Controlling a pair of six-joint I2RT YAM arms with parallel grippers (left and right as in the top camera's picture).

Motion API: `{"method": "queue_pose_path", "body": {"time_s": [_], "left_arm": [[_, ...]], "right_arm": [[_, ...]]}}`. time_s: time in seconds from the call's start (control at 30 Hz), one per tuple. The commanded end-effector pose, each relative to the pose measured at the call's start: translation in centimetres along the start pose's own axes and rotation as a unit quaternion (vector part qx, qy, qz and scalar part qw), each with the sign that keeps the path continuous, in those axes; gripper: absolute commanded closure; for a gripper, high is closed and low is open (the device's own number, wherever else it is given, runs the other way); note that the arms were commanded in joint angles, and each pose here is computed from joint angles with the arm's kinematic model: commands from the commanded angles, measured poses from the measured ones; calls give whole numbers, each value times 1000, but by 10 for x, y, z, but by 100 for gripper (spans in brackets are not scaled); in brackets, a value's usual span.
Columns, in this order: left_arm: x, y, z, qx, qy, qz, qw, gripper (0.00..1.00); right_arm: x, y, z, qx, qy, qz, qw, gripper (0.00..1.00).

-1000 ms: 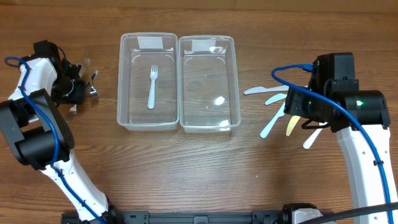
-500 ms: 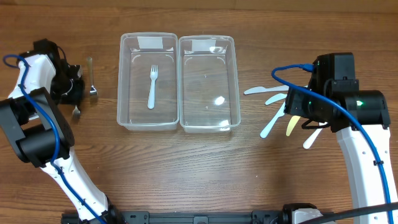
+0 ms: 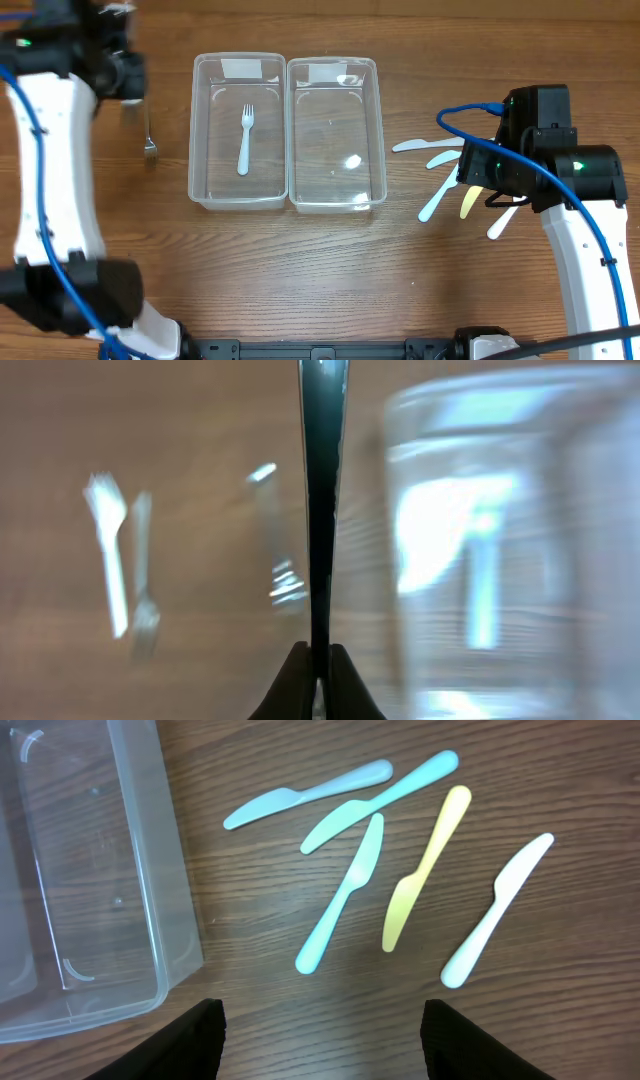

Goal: Pack container
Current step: 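Place the metal fork into the left container and open gripper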

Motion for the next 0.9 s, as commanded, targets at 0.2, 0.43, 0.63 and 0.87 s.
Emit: {"method": "queue_pose_path", "body": {"time_s": [0.2, 0.43, 0.63, 0.87], "left_arm": [[5, -147, 51, 77, 31, 46, 995, 96], [34, -167, 135, 64, 124, 51, 989, 86], [24, -166, 124, 65, 109, 88, 988, 53], [-36, -127, 34, 12, -4, 45, 999, 4]], "right_arm": [[-4, 1, -11, -9, -18, 2, 1000, 35], [-4, 1, -11, -8, -17, 2, 1000, 35], [-3, 1, -11, -8, -17, 2, 1000, 35], [-3, 1, -11, -8, -16, 2, 1000, 35]]}}
Point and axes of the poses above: each gripper's point midway between its finger pads, its own z axis out along the fingers, its own y axis along the line the jaws close on, x = y × z, the point moved 4 cm from there along -z, back along the fingers, and after that the axes turned 5 degrees about -z, right-handed, at the moved point
